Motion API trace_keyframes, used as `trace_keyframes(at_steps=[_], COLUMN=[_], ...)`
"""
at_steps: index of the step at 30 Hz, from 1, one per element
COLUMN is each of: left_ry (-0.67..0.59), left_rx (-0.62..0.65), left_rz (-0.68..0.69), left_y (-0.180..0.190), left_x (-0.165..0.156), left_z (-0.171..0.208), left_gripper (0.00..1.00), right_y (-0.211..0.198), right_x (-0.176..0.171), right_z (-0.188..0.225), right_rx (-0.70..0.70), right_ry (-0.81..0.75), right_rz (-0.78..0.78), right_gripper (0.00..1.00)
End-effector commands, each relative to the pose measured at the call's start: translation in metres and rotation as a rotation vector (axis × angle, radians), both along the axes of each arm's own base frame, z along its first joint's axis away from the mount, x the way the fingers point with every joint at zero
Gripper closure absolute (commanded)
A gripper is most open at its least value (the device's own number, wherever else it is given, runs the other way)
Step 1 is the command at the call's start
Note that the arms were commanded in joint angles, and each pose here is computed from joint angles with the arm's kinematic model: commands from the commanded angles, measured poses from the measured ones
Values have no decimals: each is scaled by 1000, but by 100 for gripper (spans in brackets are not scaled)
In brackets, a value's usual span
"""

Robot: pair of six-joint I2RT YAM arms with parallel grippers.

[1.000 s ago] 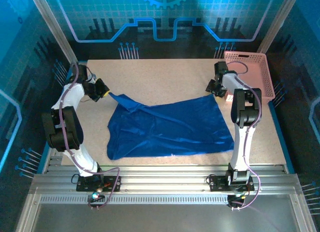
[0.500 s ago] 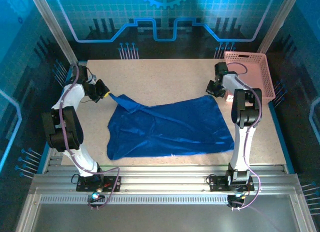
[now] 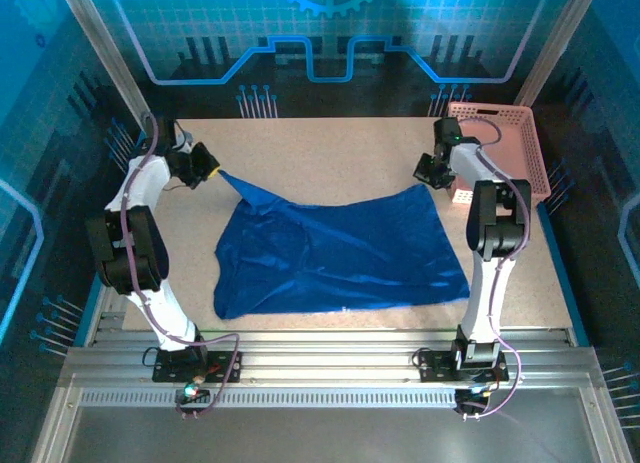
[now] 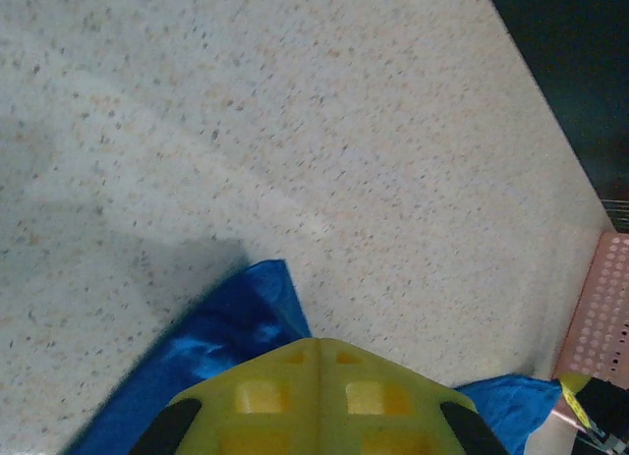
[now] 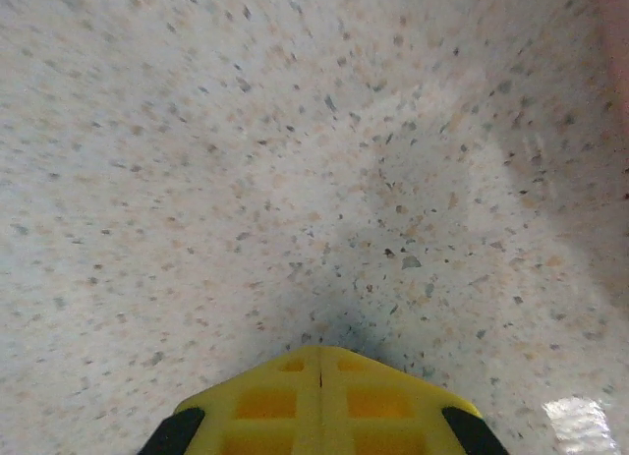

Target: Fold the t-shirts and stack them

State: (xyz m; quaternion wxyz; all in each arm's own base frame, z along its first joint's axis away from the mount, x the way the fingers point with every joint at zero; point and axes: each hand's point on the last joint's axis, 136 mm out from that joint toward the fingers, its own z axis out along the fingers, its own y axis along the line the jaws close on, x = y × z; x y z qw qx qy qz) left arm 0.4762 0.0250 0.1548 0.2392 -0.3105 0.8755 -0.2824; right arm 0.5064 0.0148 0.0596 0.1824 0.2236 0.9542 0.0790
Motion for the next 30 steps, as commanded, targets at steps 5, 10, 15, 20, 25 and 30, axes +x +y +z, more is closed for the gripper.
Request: trace_keyframes(at_steps=[5,10,15,20,25,30], left_ry=[9,49,104,211,296,378], left_rx=[-33,-58,-102,-115,-104,-91], left_rz=[-40,-50,-25,78,199,261], left_y=[-12,-21,-31,-34,-33,-30], left_x=[-21,-50,-84,-136,-188,-215], left_z=[17,9,-1,-26,-48,-72], left_gripper=[100,100,100,100,100,100], right_y=[-15,-24,-31,-35,-41,-50], right_x=[-23,-50,-82,-108,-131,-157], right_z=[57,67,64,52,45,26], right_rx=[-32,-32,-40,-42,-59,-67], right_ry=[-109,-127,-95,-61,-37,27], right_rz=[-28,-48,-55,-55,-50,-60], right_gripper=[100,100,100,100,100,100])
